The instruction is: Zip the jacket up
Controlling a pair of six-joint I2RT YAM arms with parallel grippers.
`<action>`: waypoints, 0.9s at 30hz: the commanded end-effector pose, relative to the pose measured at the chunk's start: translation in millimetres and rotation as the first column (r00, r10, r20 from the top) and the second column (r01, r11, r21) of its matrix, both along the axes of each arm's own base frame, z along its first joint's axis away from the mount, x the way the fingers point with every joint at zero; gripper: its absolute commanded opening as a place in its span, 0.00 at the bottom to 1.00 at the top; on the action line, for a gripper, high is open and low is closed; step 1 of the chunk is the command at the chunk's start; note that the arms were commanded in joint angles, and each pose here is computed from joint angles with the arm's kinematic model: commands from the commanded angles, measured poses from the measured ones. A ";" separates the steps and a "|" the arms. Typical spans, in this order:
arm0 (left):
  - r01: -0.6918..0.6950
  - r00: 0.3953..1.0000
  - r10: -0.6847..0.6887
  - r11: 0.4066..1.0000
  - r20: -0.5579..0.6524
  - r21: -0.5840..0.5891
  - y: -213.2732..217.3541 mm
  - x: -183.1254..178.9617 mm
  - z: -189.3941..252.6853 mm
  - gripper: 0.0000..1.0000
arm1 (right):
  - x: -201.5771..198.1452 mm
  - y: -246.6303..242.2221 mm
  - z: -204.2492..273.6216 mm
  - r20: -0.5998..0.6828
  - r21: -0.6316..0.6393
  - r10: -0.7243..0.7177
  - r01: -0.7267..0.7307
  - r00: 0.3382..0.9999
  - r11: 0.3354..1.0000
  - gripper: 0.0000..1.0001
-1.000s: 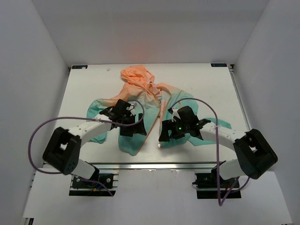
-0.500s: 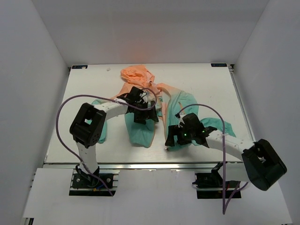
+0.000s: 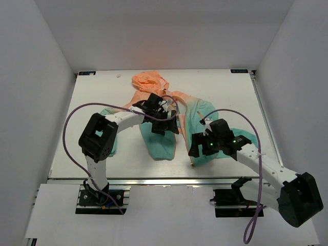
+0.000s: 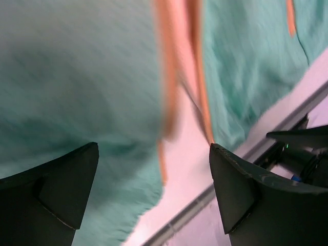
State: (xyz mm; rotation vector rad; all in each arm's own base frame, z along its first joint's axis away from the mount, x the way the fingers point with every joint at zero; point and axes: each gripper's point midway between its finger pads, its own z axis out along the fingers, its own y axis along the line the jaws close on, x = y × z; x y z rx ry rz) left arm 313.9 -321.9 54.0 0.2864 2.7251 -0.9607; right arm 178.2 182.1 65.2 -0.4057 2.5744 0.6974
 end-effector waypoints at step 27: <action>-0.210 0.971 0.196 0.973 0.139 0.092 83.2 -91.5 62.0 0.98 | -13.3 -20.0 -21.3 0.002 -0.282 -0.072 0.070 0.997 0.957 0.62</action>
